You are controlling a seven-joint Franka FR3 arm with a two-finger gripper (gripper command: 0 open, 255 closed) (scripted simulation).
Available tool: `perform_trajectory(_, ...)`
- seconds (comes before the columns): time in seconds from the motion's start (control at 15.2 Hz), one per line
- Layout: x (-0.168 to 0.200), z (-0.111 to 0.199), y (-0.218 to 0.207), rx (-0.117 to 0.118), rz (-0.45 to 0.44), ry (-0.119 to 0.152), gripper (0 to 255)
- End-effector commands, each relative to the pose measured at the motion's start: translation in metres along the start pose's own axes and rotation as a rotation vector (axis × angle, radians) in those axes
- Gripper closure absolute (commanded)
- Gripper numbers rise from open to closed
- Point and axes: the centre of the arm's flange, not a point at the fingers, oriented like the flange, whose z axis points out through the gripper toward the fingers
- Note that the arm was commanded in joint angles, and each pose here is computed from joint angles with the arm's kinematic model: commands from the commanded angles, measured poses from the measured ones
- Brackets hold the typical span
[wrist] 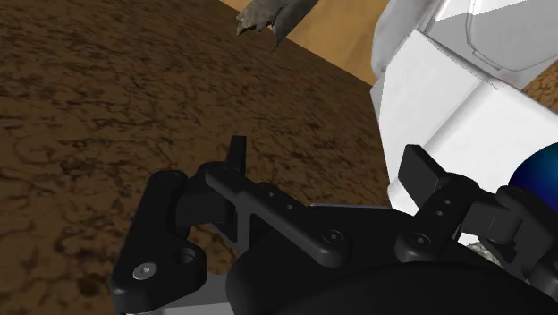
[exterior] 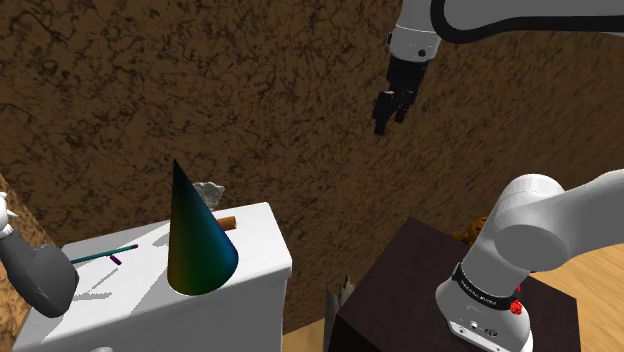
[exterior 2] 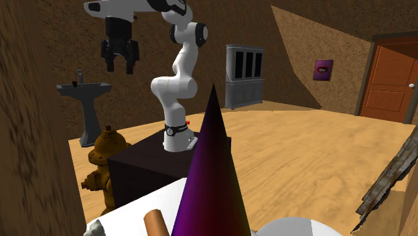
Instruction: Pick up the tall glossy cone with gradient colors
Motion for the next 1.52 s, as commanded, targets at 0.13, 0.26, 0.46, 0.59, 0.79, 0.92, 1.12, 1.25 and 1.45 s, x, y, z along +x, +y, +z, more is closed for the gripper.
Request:
perform_trajectory(0.13,-0.002,0.01,-0.022,0.01,0.0,0.058,0)
perform_trajectory(0.26,-0.004,0.021,-0.044,0.02,-0.001,0.115,0)
perform_trajectory(0.46,-0.005,0.036,-0.077,0.035,-0.001,0.202,0)
perform_trajectory(0.59,-0.006,0.046,-0.099,0.045,-0.001,0.259,0)
perform_trajectory(0.79,-0.005,0.06,-0.133,0.059,-0.002,0.346,0)
perform_trajectory(0.92,-0.004,0.069,-0.155,0.069,-0.002,0.404,0)
perform_trajectory(1.12,-0.001,0.083,-0.189,0.084,-0.002,0.49,0)
perform_trajectory(1.25,0.001,0.091,-0.212,0.094,-0.003,0.548,0)
perform_trajectory(1.45,0.006,0.103,-0.246,0.109,-0.003,0.634,0)
